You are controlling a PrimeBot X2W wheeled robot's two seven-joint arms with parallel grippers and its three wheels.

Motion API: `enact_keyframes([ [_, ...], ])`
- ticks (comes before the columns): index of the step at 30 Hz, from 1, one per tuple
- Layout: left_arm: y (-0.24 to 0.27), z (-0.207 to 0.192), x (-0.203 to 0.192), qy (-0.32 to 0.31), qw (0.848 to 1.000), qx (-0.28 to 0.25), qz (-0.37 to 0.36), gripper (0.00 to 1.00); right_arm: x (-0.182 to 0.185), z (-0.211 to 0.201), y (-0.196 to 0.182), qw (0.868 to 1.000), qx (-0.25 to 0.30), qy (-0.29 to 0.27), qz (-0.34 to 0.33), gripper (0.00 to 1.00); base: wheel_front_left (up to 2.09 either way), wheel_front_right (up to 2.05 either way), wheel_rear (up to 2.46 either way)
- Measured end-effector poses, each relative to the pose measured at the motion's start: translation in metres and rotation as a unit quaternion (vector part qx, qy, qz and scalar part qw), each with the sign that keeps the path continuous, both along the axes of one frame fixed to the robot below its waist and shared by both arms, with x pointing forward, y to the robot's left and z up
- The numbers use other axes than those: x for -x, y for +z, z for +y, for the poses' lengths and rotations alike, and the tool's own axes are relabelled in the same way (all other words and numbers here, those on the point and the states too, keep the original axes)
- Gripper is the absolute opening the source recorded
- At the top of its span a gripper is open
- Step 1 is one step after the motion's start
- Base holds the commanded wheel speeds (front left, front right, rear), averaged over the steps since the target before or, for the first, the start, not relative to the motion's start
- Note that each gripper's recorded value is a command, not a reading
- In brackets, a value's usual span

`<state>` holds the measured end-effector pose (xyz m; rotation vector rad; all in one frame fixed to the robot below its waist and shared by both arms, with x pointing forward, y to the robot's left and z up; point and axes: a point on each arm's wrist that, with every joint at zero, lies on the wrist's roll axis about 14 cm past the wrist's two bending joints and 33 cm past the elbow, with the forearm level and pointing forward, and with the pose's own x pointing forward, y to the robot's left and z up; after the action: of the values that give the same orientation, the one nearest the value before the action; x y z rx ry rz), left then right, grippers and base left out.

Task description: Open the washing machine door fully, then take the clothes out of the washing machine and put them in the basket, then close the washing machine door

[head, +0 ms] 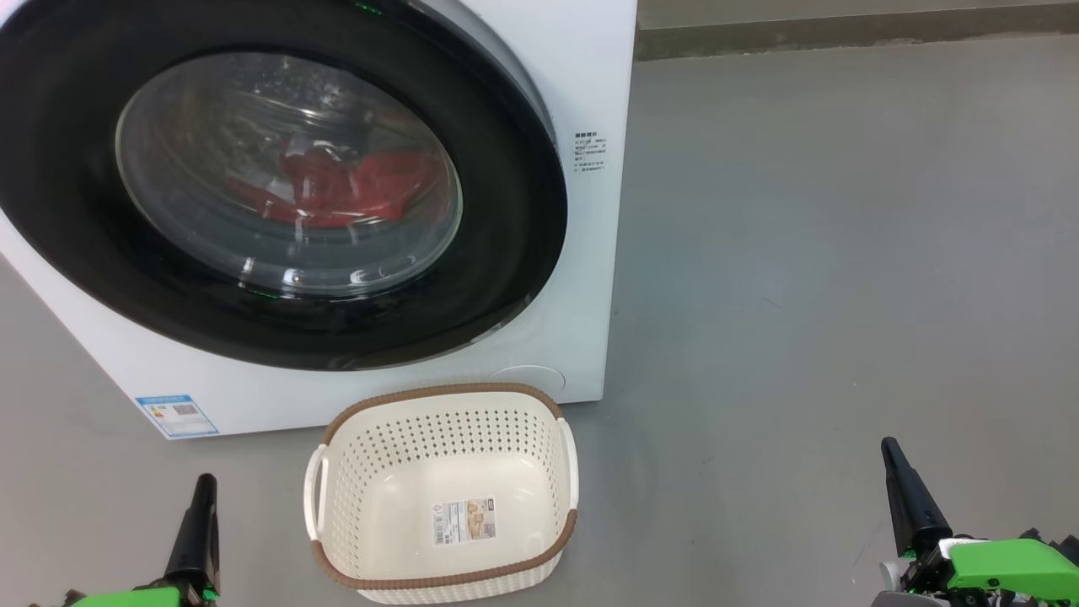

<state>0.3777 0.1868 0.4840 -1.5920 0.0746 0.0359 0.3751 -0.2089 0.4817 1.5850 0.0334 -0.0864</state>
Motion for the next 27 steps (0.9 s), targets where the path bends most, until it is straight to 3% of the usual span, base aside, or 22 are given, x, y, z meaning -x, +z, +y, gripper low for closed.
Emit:
enact_keyframes([
  [27,-0.0001,0.0005,0.0,0.001,1.0,-0.001,0.0,0.0,0.0001,-0.0002,-0.0001,1.0,0.001,-0.001,0.0,0.0,0.0,0.0,0.0],
])
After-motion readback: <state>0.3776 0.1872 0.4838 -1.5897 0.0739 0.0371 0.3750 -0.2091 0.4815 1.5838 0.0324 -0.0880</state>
